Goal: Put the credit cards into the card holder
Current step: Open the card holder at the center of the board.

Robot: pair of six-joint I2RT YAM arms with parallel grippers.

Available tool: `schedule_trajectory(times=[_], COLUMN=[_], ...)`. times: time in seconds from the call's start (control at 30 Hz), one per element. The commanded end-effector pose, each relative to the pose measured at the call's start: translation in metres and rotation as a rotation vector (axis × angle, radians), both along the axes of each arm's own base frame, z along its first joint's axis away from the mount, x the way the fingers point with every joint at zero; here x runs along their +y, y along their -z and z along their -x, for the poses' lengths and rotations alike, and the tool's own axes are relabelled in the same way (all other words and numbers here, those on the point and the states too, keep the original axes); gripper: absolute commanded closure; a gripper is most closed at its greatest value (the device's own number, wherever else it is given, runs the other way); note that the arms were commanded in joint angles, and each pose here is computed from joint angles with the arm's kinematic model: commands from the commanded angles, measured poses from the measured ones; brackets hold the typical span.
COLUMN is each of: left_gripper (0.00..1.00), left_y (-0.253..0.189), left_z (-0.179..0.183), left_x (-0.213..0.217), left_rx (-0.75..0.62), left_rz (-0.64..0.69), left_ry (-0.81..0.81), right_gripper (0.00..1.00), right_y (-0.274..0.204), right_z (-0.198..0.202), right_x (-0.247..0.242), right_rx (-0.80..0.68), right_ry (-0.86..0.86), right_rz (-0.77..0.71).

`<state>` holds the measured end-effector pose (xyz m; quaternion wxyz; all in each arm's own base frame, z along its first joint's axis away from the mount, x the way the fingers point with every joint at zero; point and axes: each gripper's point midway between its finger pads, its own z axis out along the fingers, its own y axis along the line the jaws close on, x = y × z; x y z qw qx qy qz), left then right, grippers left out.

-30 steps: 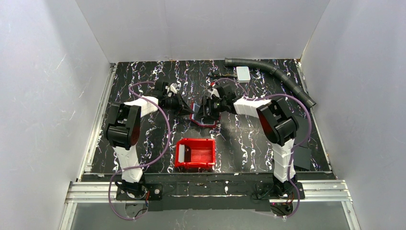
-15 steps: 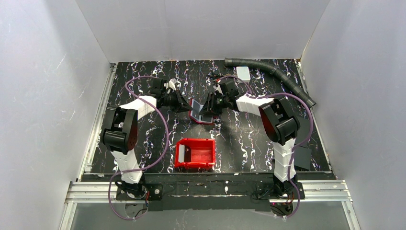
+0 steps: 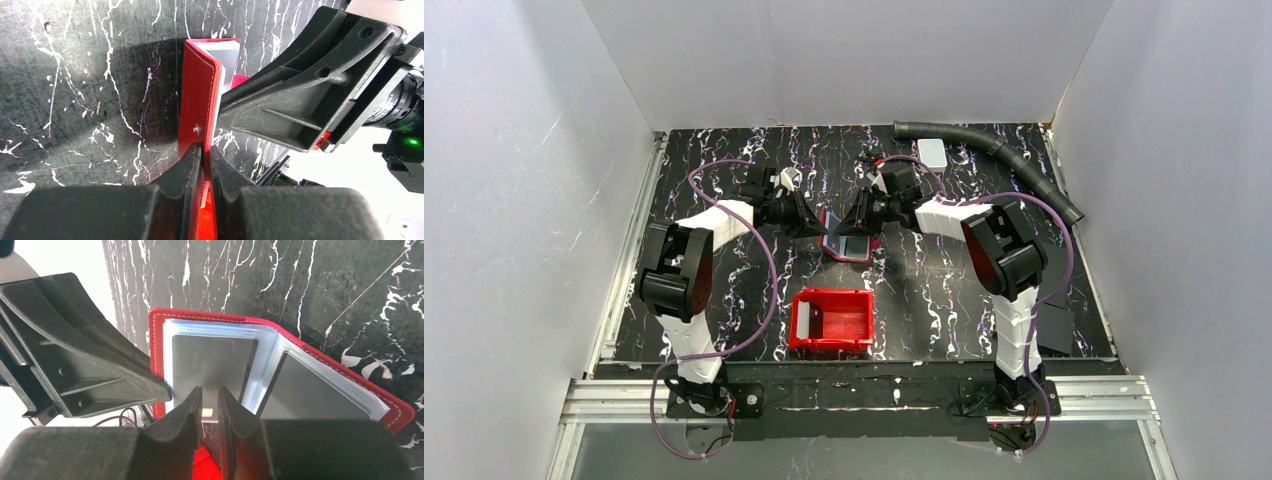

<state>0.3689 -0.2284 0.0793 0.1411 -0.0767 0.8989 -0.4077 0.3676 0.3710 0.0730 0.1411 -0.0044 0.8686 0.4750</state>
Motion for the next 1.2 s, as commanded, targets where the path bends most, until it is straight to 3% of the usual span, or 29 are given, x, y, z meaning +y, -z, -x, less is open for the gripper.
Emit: schedule_trajectory(times=[0.0, 0.27, 0.4, 0.87, 1.17], left_gripper=[1.0, 1.0, 0.99, 0.8, 0.87], left_y=[-0.017, -0.017, -0.018, -0.021, -0.01], left_z=[-0.004, -0.004, -0.004, -0.001, 0.001], left_x=[-0.002, -0.005, -0.01, -0.02, -0.016], left_rx=[-0.046, -0.042, -0.038, -0.041, -0.006], left_rz=[-0.003, 0.006, 0.021, 0.063, 0.027], left_ry=[0.022, 0.032, 0.045, 0.047, 0.031], right_gripper=[0.74, 0.65, 0.64, 0.66, 0.67], right_y=[-0.008, 0.012, 0.015, 0.028, 0.025], right_z=[-0.006, -0.004, 0.0, 0.004, 0.004], right_x=[0.007, 0.009, 0.014, 0.004, 0.004], right_rx=[-0.028, 0.012, 0.052, 0.094, 0.09], right_ry=[-0.015, -0.009, 0.003, 0.034, 0.029], right_rz=[-0.041, -0.066, -0.146, -0.175, -0.185])
